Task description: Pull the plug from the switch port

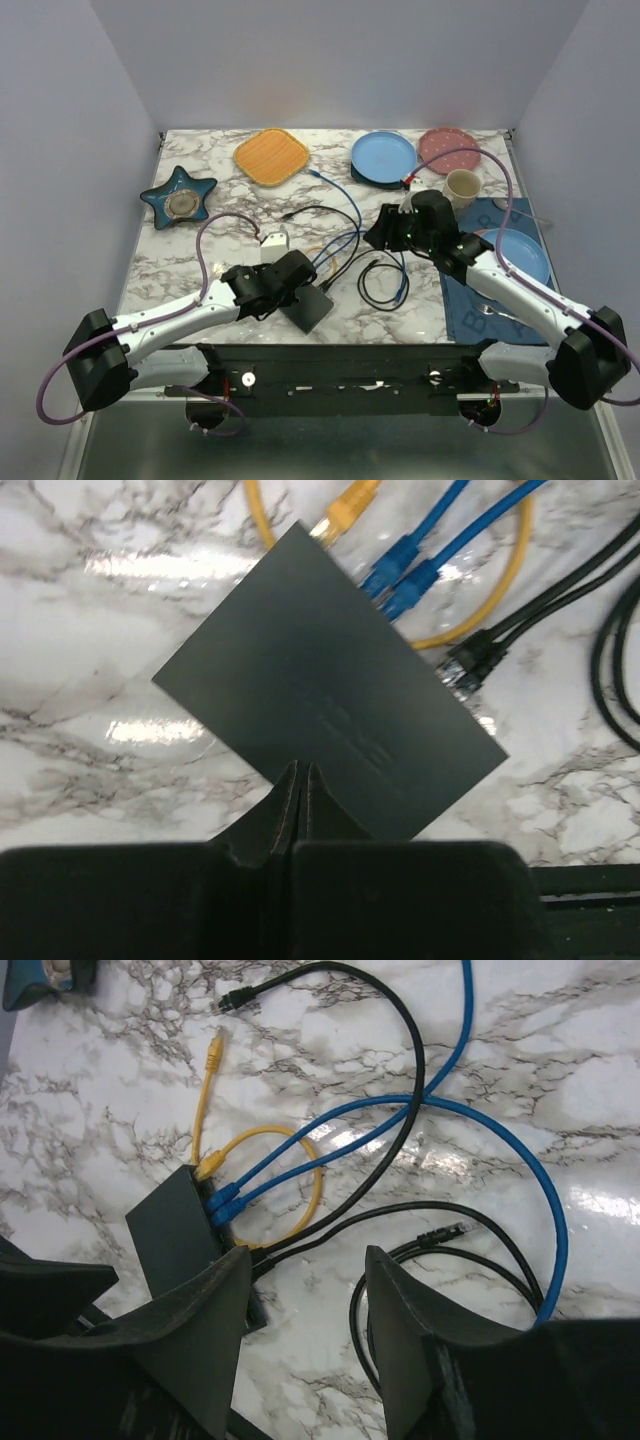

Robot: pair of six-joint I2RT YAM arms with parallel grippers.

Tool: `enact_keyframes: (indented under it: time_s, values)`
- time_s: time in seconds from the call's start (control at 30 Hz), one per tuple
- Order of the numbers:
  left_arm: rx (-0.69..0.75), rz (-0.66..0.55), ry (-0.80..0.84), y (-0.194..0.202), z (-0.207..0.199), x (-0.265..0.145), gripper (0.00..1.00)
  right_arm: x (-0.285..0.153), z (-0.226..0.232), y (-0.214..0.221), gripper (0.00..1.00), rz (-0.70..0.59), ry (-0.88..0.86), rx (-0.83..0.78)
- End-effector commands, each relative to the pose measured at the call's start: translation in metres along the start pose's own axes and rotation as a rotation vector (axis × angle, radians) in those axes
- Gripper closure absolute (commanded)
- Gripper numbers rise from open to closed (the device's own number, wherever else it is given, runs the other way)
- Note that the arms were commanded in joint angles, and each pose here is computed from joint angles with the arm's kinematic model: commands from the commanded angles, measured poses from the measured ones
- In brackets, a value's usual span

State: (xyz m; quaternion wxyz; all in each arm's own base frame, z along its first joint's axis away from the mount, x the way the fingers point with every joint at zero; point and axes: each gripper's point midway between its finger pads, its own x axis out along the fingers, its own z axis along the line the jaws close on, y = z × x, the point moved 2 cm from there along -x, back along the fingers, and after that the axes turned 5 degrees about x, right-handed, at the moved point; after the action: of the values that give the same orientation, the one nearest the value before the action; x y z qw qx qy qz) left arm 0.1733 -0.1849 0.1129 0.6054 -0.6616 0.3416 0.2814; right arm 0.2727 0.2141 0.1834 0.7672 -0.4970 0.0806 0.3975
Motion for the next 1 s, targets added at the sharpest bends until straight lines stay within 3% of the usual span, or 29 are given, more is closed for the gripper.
enact_keyframes:
  time_s: [0.0, 0.2, 0.37, 0.63, 0.97]
  values:
    - [-0.134, 0.039, -0.090, 0.025, 0.025, 0.002, 1.00, 0.027, 0.021, -0.007, 0.45, 0.054, -0.078, 0.002]
    - [-0.178, 0.122, -0.067, 0.054, 0.031, 0.014, 1.00, 0.066, 0.021, -0.004, 0.51, 0.123, -0.060, -0.014]
    - [-0.191, 0.152, -0.035, 0.062, 0.030, 0.016, 1.00, 0.107, 0.028, -0.008, 0.63, 0.175, -0.058, -0.010]
    - [-0.133, 0.273, -0.001, 0.093, 0.022, 0.037, 1.00, 0.151, 0.019, 0.023, 0.64, 0.322, 0.000, -0.048]
    - [-0.117, 0.277, -0.038, 0.080, 0.023, 0.055, 1.00, 0.161, -0.020, 0.067, 0.64, 0.448, 0.142, -0.028]
